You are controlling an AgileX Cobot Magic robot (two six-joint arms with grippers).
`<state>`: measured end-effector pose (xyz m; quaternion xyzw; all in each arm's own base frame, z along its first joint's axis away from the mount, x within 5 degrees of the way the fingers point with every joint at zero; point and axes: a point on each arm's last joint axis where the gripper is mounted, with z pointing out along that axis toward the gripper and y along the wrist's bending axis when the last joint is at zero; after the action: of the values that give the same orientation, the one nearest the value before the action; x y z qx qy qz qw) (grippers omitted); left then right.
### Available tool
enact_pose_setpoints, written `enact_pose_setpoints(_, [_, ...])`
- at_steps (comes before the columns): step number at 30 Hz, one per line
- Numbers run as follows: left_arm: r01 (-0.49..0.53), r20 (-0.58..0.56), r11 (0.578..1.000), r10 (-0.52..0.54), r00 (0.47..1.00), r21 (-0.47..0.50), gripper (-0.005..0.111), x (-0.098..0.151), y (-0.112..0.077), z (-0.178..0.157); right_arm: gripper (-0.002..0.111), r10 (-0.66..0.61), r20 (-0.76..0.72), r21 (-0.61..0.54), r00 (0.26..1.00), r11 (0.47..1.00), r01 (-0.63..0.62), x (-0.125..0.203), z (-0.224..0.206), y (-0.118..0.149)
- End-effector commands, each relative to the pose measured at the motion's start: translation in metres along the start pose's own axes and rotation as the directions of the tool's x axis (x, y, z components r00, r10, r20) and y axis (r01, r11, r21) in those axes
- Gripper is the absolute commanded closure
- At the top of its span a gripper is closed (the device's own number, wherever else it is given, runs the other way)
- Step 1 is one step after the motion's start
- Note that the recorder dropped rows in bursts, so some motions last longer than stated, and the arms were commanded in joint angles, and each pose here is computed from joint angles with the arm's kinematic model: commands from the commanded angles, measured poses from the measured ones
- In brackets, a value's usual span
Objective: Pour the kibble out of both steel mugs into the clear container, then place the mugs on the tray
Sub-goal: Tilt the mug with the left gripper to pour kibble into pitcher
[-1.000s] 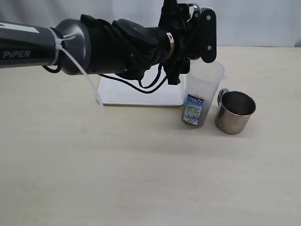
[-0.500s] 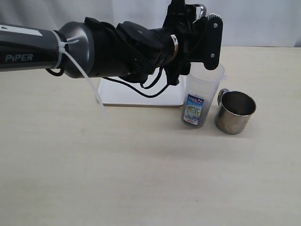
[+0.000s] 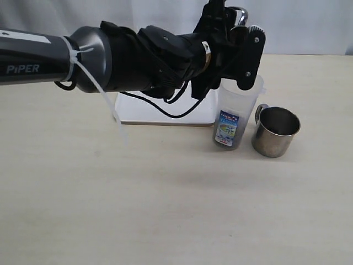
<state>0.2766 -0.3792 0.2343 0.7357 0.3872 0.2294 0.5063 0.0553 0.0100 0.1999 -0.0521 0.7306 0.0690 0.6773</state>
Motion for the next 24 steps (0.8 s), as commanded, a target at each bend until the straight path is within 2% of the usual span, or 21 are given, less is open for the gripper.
enact_pose_setpoints(1, [-0.038, -0.003, 0.999, 0.038, 0.999, -0.028, 0.107, -0.004, 0.0071, -0.0035, 0.104, -0.001, -0.003, -0.004, 1.0, 1.0, 0.001, 0.0015, 0.0001, 0.0002])
enact_pose_setpoints(24, [-0.059, -0.004, 0.997, 0.059, 0.998, -0.048, 0.107, -0.0072, 0.012, 0.0036, 0.104, -0.001, -0.003, -0.004, 1.0, 1.0, 0.001, 0.0015, 0.0001, 0.0002])
